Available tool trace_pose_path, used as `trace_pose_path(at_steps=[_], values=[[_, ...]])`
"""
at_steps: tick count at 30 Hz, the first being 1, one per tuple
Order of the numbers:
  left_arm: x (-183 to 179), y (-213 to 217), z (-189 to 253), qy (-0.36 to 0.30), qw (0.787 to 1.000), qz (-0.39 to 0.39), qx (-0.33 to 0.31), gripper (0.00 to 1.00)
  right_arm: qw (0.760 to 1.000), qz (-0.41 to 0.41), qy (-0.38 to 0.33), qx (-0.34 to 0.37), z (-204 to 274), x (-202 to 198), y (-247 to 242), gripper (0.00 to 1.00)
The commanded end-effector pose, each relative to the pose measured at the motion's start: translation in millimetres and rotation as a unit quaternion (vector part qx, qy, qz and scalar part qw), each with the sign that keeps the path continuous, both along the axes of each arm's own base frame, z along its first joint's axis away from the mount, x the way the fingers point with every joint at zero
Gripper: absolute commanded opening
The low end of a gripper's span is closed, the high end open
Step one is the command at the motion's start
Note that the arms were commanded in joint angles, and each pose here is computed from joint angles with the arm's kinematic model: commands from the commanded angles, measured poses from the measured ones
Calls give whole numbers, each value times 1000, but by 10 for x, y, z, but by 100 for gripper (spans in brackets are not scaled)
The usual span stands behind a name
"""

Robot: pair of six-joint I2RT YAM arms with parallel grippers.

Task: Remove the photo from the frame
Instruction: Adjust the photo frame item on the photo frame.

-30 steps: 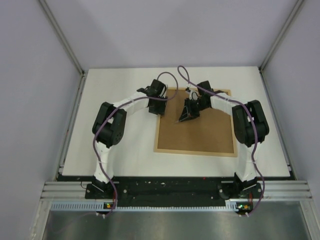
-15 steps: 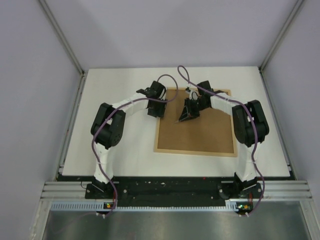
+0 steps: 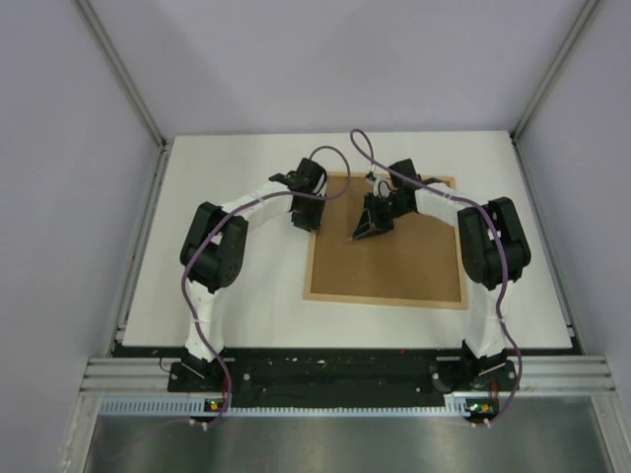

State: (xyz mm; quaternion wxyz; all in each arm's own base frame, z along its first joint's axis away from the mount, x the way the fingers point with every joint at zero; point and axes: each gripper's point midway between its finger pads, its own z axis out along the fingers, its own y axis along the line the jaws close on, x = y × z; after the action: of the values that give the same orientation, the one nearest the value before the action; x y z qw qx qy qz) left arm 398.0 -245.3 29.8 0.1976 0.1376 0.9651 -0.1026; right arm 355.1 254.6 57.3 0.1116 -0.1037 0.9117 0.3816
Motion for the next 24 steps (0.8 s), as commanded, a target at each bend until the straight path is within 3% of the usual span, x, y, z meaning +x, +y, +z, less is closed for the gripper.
trace_pose_path(at_steps=[1,7,12,20,24], values=[[-115,100,-155,14,1000,6,23,0,998,-22,-21,-52,-257,175,-165,0],[-103,185,-68,11,995,49,-83,0,998,-22,-9,-55,-350,158,-175,0],[-85,322,-212,50,984,85,-146,0,999,-22,-5,-50,-342,151,-152,0],[-126,275,-297,106,953,111,-262,0,999,-20,9,-37,-354,118,-126,0],[-132,293,-302,114,942,119,-291,0,999,-19,19,-32,-378,99,-108,0]])
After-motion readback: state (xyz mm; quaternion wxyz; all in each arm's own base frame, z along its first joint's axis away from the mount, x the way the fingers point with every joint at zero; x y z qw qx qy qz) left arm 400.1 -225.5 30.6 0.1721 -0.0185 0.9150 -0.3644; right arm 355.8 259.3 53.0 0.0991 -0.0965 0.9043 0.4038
